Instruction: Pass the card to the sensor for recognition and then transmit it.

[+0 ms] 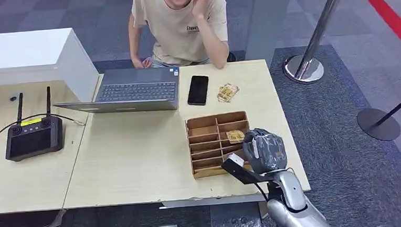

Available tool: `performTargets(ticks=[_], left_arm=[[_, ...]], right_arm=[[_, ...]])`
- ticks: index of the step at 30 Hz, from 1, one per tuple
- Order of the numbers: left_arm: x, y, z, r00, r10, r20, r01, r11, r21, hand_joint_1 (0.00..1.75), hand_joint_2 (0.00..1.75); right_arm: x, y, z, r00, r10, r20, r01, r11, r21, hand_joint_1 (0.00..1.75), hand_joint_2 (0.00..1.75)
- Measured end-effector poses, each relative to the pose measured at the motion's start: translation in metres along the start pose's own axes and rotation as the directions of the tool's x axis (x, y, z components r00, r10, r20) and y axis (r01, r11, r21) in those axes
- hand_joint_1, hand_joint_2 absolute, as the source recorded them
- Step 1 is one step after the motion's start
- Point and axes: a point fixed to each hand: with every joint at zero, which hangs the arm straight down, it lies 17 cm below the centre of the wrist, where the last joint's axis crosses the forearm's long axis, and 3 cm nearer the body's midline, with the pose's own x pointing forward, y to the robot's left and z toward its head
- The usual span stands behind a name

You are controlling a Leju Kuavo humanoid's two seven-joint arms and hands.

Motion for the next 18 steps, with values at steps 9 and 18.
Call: performTargets(ticks=[9, 18], left_arm=[[0.0000, 0.0000, 0.0000, 1.000, 0.000, 0.000, 0.000, 1.000, 0.000, 0.00, 1.75], [0.0001, 0.0000, 0.0000, 1.000, 0.000, 0.000, 0.000, 1.000, 0.000, 0.00, 1.75]], right_arm=[[-0.0002, 0.0002, 0.0002, 1.000, 0.000, -0.001, 0.000, 1.000, 0.001, 0.98, 1.75], [0.0000, 0.0004, 0.0003, 1.000, -0.001, -0.001, 0.001, 1.000, 0.001, 1.13, 1.75]])
